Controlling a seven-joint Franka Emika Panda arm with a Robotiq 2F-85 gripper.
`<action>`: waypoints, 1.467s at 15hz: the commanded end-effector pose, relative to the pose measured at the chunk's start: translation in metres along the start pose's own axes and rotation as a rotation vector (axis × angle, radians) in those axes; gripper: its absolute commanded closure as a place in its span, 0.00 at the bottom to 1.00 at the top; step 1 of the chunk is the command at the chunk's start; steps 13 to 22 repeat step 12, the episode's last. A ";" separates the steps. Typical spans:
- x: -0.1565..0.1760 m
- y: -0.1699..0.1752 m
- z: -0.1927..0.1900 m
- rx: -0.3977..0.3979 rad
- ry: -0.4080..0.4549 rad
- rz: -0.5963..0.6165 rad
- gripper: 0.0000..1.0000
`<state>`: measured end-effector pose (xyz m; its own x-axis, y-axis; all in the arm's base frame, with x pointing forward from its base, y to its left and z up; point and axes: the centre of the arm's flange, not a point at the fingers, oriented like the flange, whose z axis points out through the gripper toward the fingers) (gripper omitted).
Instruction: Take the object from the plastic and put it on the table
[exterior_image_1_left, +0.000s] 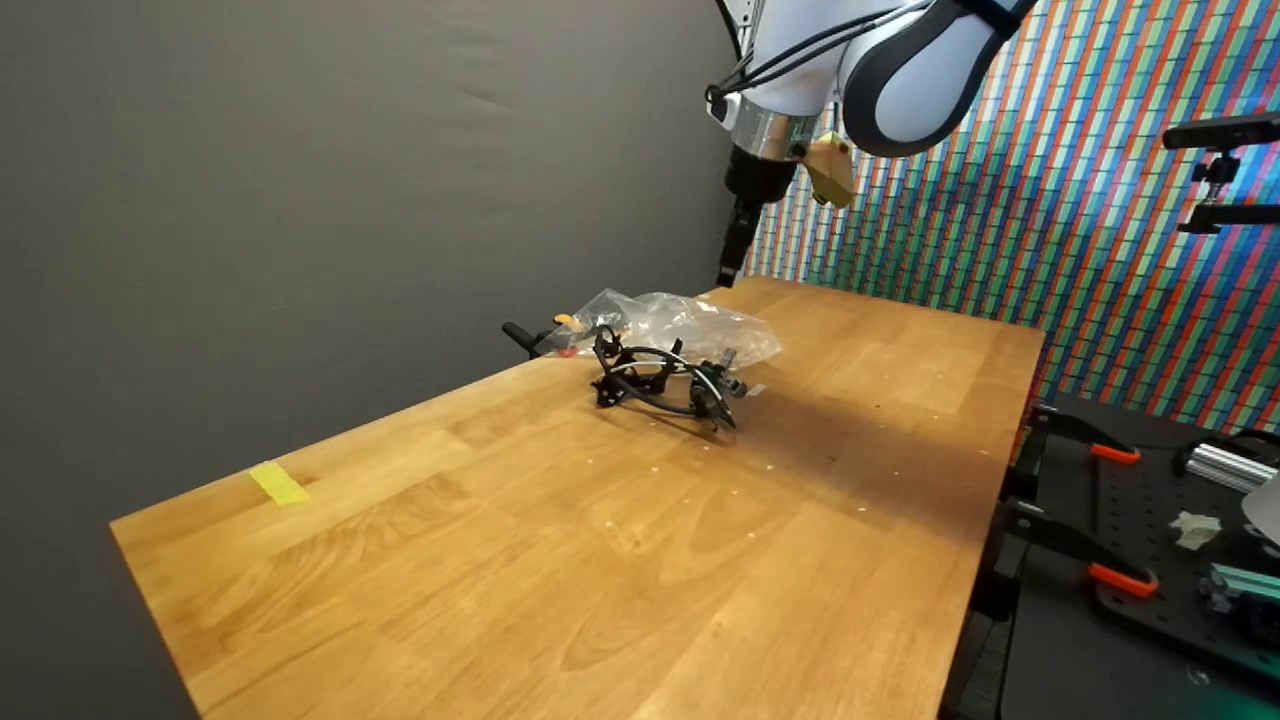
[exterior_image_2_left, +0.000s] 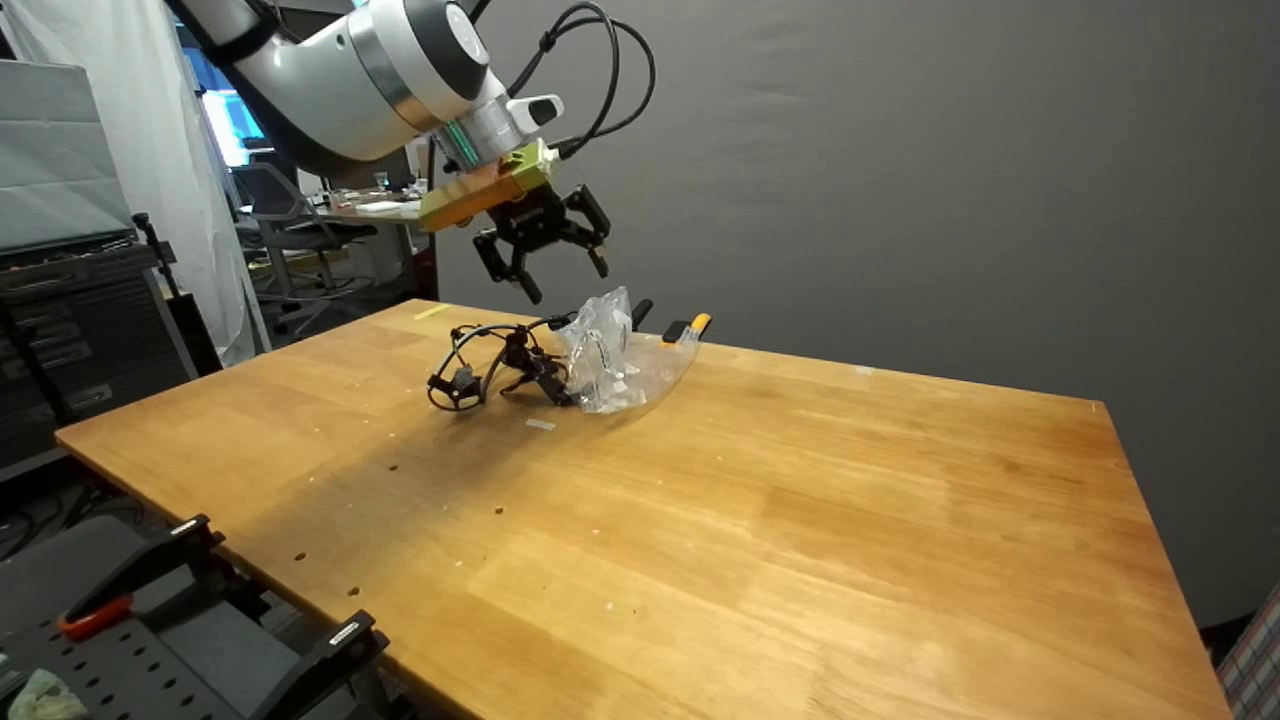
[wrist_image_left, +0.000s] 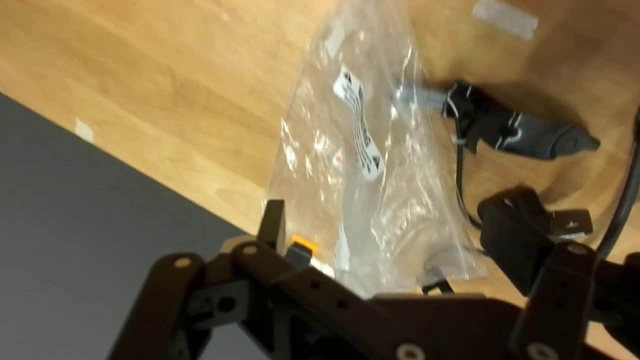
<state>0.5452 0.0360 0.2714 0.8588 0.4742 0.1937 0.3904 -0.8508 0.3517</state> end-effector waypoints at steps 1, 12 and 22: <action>-0.006 0.012 -0.036 -0.016 -0.191 0.071 0.00; -0.013 0.035 -0.076 -0.008 -0.438 0.179 0.00; -0.013 0.035 -0.076 -0.008 -0.438 0.179 0.00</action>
